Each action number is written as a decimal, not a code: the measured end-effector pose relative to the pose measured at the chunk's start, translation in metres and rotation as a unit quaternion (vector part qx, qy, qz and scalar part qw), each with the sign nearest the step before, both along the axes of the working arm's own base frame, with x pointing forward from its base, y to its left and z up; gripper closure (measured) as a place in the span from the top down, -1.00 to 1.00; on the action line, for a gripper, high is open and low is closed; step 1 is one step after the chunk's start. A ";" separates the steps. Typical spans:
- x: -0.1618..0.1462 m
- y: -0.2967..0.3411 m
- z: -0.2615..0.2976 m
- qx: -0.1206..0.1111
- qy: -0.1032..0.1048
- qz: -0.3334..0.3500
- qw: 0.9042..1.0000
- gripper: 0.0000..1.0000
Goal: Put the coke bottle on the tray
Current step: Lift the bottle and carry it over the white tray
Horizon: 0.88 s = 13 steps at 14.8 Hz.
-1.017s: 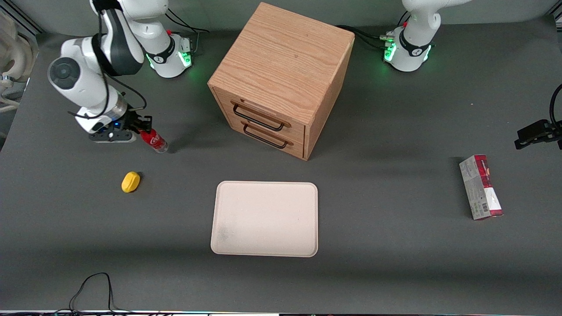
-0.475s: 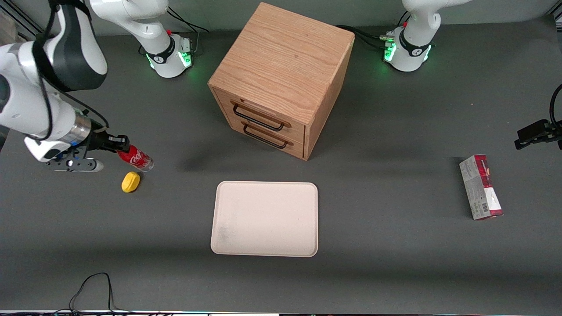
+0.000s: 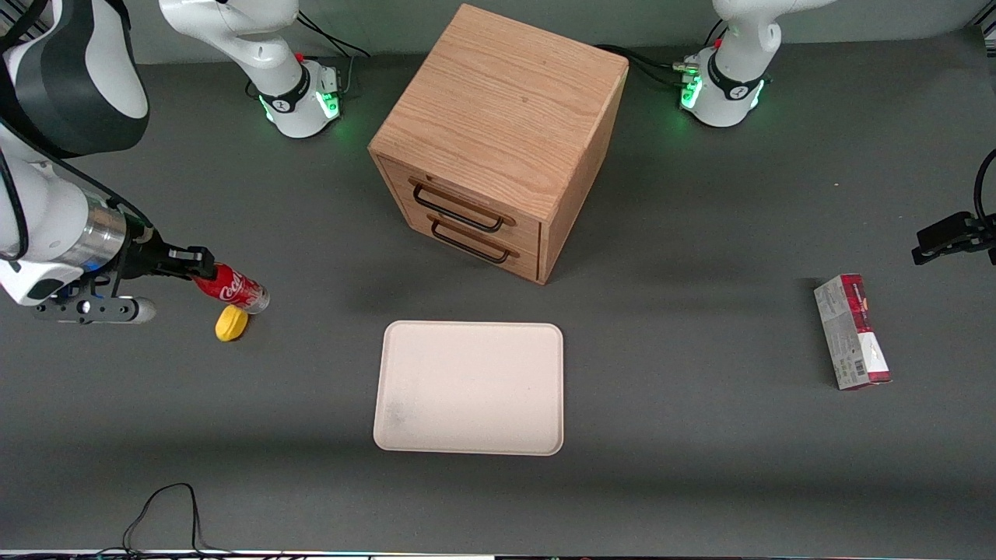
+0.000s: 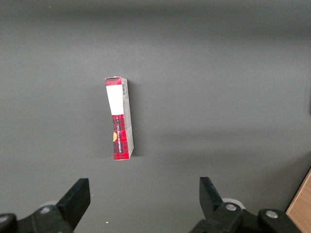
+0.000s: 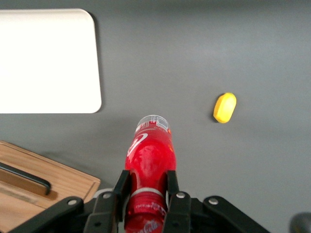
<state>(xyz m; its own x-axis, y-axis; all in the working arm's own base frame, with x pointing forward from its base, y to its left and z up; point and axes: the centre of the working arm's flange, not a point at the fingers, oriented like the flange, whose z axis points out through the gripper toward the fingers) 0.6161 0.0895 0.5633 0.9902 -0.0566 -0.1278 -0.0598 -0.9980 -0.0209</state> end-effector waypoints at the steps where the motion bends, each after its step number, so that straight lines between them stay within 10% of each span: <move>1: 0.008 0.007 0.008 0.003 -0.003 0.000 1.000 -0.30; 13: 0.073 0.155 -0.081 0.025 -0.056 -0.052 0.997 -0.30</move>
